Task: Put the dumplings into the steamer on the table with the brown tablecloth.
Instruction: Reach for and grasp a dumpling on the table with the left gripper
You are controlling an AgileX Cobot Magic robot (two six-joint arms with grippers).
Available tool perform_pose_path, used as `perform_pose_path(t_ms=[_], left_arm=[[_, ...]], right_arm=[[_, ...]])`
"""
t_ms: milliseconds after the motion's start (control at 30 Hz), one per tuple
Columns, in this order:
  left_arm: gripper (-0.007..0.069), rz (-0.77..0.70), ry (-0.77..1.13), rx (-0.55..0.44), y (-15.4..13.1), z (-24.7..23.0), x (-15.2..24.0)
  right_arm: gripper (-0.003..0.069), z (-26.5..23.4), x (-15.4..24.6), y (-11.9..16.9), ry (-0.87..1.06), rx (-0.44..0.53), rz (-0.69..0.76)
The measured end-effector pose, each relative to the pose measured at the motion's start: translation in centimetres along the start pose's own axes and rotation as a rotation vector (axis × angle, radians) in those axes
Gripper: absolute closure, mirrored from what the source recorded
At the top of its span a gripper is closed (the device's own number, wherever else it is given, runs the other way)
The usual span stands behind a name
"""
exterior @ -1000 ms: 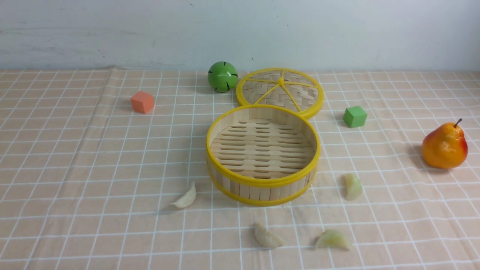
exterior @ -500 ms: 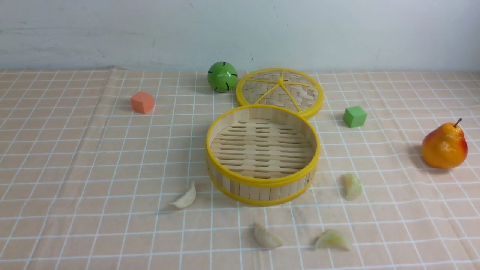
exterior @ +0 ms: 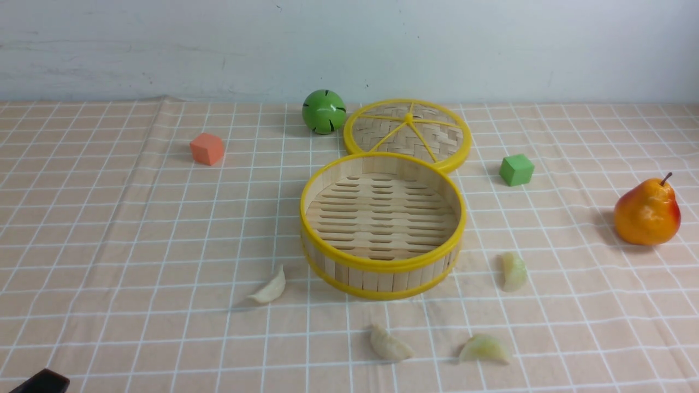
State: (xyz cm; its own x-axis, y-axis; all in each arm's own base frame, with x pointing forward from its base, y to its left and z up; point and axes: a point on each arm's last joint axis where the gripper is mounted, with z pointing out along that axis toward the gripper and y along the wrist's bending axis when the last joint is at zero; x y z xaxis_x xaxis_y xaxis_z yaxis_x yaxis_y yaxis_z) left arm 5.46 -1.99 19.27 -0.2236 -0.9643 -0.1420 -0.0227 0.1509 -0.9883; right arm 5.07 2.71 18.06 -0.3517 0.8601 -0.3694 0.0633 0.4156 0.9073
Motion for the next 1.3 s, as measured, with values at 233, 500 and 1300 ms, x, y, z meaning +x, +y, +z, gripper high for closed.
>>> perform_pose_path(t_ms=[233, 500, 1300], left_arm=[[0.0387, -0.079, -0.008, 0.032, -0.3, 0.0, -0.1], [0.0439, 0.384, 0.062, 0.153, -5.3, -1.3, 0.4], [0.0639, 1.382, 1.088, -0.607, -13.4, 16.5, 2.0]], right_arm=[[0.042, 0.0, -0.1, 0.5, -0.005, -0.051, 0.017], [0.0424, -0.4, -0.5, 1.9, -0.035, -0.096, -0.27], [0.0664, 10.1, -1.2, 13.6, 1.151, 0.136, -1.144]])
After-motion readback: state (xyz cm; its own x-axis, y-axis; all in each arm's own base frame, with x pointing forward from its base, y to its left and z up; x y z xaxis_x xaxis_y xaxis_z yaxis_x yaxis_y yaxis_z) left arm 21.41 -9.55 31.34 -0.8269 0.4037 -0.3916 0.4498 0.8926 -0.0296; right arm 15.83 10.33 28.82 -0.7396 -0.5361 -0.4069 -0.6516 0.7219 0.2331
